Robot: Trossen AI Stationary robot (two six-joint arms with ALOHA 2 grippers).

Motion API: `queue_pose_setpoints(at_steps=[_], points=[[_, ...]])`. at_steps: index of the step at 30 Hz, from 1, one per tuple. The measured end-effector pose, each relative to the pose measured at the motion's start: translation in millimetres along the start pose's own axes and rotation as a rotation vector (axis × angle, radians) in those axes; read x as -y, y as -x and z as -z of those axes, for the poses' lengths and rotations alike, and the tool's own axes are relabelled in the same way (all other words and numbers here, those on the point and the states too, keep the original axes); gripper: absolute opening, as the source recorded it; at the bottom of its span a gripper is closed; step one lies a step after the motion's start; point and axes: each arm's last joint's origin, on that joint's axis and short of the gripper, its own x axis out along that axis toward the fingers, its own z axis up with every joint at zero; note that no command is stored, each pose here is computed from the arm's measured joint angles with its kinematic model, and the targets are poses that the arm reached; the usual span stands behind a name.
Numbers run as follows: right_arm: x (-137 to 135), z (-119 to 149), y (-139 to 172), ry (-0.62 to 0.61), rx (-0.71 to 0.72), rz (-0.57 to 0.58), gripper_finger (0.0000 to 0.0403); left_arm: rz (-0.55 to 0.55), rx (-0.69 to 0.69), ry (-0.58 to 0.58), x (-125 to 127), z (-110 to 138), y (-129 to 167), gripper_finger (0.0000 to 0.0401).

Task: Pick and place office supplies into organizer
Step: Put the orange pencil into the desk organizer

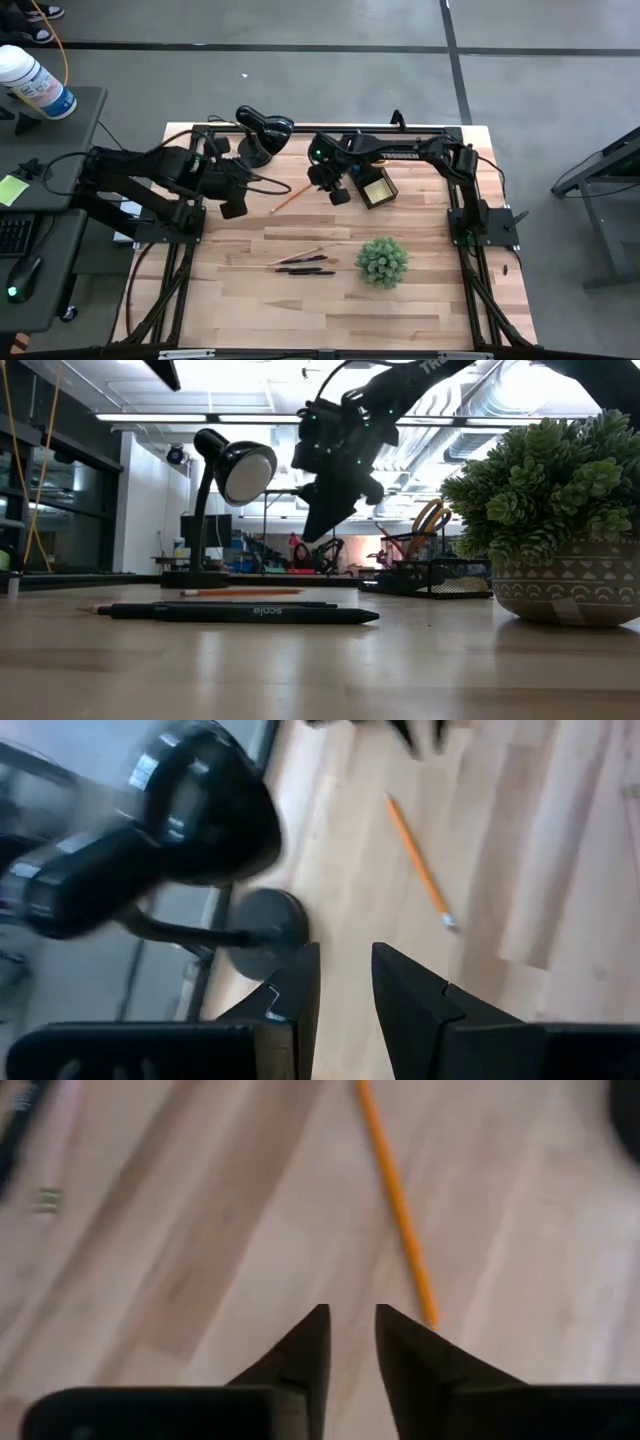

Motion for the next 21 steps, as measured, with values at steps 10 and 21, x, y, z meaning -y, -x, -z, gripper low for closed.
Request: queue_pose_setpoints(at_steps=[10, 21], points=[[10.3, -27.1, 28.1, -0.086, 0.047, 0.056, 0.0128, -0.069, -0.020, 0.222, 57.8, 32.9, -56.4, 0.0083], [9.3, -49.9, 73.7, -0.100, 0.038, -0.033, 0.0128, -0.108, 0.272, 0.699, 84.9, 121.4, -97.7, 0.0083]])
